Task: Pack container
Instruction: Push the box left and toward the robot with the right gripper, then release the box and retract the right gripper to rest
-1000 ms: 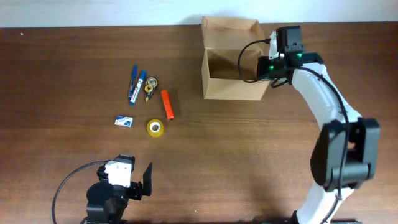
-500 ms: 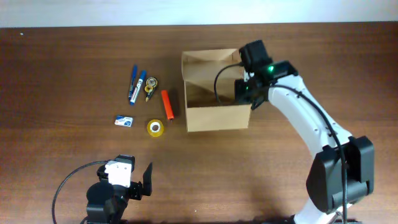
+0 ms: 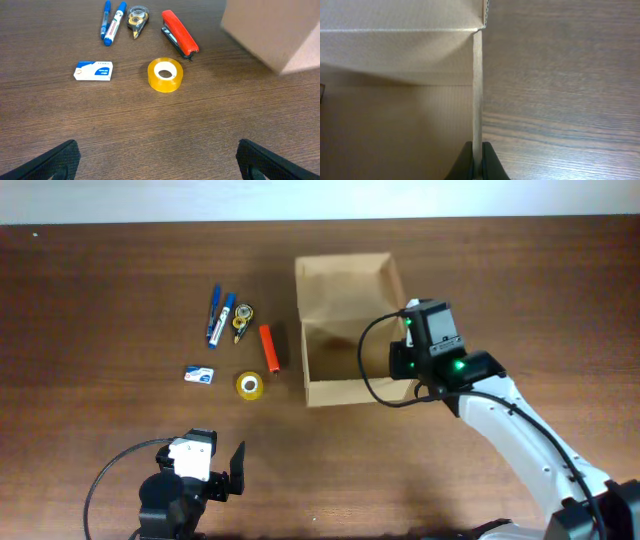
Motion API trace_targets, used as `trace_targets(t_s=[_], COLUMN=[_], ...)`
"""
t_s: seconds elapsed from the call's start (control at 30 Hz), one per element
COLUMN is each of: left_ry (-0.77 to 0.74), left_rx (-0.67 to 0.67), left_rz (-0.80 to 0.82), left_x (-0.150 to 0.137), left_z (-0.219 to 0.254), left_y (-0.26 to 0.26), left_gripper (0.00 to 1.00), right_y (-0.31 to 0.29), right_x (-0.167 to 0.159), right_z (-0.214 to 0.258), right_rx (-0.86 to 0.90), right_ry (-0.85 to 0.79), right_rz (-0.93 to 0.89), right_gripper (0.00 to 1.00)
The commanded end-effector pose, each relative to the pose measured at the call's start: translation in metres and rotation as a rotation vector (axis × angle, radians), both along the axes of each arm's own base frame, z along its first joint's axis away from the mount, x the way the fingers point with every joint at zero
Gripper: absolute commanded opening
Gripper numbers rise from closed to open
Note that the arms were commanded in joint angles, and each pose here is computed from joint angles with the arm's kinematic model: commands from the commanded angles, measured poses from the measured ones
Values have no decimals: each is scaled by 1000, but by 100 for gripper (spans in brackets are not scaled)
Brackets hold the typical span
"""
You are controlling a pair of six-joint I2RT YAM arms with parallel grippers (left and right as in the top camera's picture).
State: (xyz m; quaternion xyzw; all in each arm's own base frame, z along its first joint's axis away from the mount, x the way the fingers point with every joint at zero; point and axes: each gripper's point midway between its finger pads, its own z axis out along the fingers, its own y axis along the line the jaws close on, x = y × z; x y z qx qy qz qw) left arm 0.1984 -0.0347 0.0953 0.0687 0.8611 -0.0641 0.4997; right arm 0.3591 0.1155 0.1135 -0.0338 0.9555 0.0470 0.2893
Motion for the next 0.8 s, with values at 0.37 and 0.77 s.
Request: trace_targets(t_s=[0.37,0.77], left_ry=[-5,-5], left_rx=[1,1], left_rz=[14,14], left_x=[1,1], left_z=[-1,-1], left_y=[2,2], left_gripper=[99,100], right_y=[23,33], right_x=[0,-2], right_z=[-6,-19], right_rx=[-16,-45], right_ry=[-43,-29], right_rz=[-56,-40], right_gripper=[4,4])
